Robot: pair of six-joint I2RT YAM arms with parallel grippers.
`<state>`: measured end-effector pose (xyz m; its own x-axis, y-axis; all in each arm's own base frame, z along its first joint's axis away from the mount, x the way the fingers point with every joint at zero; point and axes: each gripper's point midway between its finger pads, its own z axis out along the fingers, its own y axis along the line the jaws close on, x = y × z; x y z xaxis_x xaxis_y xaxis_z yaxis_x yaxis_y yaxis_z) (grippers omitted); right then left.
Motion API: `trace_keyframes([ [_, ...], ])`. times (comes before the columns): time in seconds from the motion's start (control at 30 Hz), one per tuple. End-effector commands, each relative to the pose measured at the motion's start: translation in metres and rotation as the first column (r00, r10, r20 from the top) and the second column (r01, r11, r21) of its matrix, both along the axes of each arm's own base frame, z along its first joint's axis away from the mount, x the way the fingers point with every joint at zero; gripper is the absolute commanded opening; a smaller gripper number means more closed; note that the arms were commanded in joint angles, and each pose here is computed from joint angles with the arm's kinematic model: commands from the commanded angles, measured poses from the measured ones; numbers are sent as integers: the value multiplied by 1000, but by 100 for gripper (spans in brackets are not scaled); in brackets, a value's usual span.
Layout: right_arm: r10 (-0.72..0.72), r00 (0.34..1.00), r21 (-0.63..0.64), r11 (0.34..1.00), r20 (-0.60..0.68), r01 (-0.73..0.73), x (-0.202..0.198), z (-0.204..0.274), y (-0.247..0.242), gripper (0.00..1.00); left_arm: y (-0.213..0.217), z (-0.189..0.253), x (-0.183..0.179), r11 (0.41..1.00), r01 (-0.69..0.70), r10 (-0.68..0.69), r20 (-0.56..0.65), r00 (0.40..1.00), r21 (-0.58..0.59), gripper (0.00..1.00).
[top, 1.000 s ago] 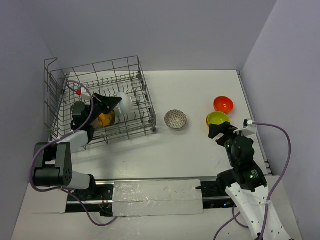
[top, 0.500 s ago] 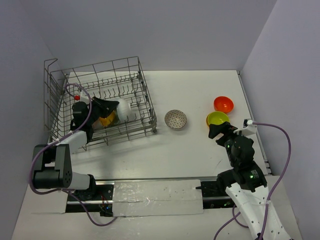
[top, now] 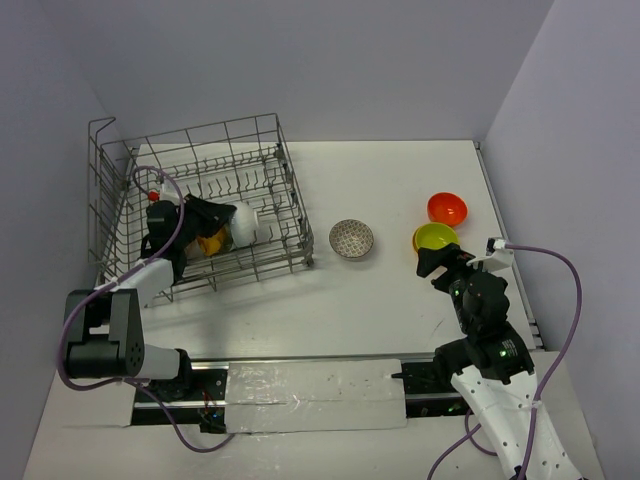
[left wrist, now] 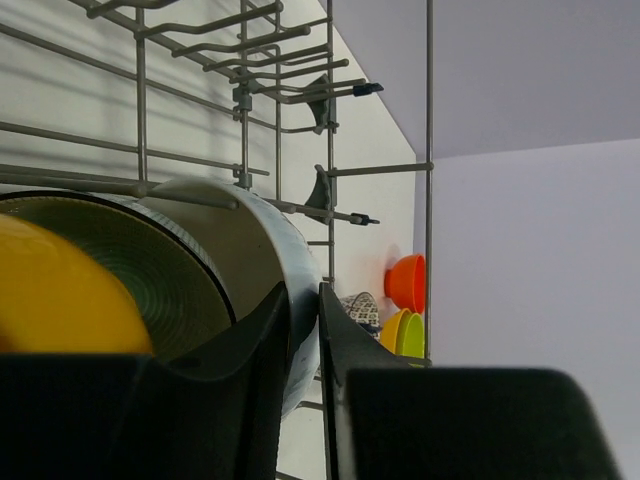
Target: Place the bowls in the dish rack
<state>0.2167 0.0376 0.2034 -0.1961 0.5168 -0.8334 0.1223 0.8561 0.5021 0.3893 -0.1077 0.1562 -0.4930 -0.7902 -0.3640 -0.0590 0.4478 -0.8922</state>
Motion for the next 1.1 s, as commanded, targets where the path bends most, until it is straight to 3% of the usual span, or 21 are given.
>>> trace_keyframes([
  [0.0, 6, 999, -2, 1000, 37, -6, 4, 8, 1, 87, 5, 13, 4, 999, -10, 8, 39, 999, 52, 19],
  [0.13, 4, 999, -3, 1000, 35, -4, 4, 6, 1, 87, 1, 29, 3, 999, 13, -17, 90, 996, 36, 12],
  [0.27, 2, 999, 0, 1000, 38, -2, 3, 7, 1, 87, 1, 33, 4, 999, 18, -22, 91, 996, 47, 13],
  [0.47, 1, 999, 0, 1000, 39, -1, 3, 7, 0, 87, 12, 38, 3, 995, -44, 36, 83, 996, 95, 21],
  [0.77, 3, 999, -1, 1000, 40, -3, 3, 7, 1, 87, 19, 52, 2, 989, -81, 69, 93, 993, 127, 56],
  [1.07, 3, 999, -5, 1000, 33, -3, 5, 6, 1, 87, 39, 52, 0, 957, -162, 156, 42, 987, 241, 53],
])
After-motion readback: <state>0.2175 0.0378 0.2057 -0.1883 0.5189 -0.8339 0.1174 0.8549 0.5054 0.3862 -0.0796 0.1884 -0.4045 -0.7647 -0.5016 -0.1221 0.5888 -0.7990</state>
